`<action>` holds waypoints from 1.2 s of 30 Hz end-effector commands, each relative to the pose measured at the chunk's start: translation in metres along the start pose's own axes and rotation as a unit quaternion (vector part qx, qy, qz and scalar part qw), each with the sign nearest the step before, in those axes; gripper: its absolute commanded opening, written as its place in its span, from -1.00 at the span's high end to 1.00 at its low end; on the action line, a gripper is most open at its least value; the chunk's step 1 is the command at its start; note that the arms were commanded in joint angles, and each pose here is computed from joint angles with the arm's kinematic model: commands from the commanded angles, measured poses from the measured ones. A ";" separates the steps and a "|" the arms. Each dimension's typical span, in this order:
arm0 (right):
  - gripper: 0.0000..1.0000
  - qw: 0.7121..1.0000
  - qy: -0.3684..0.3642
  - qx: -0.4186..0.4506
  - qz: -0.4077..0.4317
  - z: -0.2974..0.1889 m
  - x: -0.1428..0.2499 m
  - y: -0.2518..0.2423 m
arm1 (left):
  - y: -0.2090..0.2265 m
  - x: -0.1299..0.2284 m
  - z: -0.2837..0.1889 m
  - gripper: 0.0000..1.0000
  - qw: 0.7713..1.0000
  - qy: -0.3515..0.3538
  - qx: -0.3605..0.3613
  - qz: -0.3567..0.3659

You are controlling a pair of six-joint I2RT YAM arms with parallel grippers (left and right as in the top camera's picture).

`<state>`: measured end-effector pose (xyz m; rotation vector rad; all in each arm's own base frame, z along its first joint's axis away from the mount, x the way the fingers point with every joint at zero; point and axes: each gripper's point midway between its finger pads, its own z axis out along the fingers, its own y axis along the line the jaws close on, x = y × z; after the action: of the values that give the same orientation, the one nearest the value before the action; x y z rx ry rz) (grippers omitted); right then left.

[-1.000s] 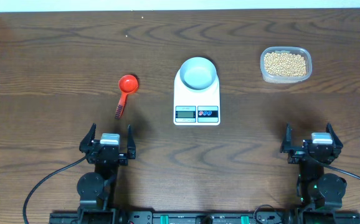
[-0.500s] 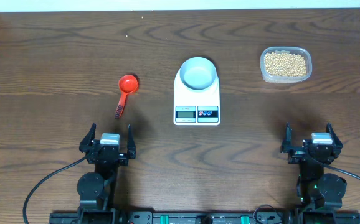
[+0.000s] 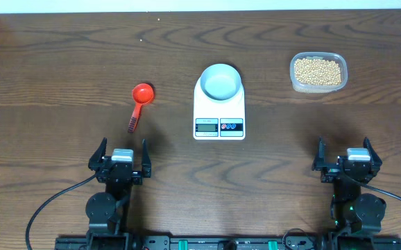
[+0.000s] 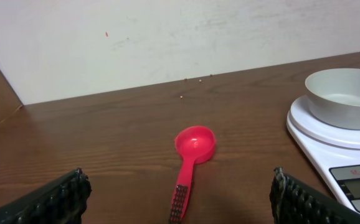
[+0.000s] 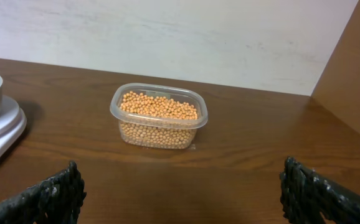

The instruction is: Scoop item into bowl and weigh 50g on scale

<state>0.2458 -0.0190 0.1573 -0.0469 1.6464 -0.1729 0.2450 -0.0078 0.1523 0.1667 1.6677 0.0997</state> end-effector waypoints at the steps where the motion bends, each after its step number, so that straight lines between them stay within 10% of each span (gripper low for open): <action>1: -0.98 1.000 0.001 -0.005 -0.002 0.000 0.001 0.002 | -0.001 0.015 0.001 -0.89 1.000 0.024 0.001 -0.003; 36: -0.98 1.000 0.001 -0.005 -0.002 0.000 0.001 0.002 | -0.004 0.023 0.003 -0.89 0.999 0.043 0.009 -0.004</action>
<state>0.2458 -0.0190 0.1573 -0.0469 1.6464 -0.1729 0.2466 -0.0079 0.1425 0.1710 1.7106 0.0973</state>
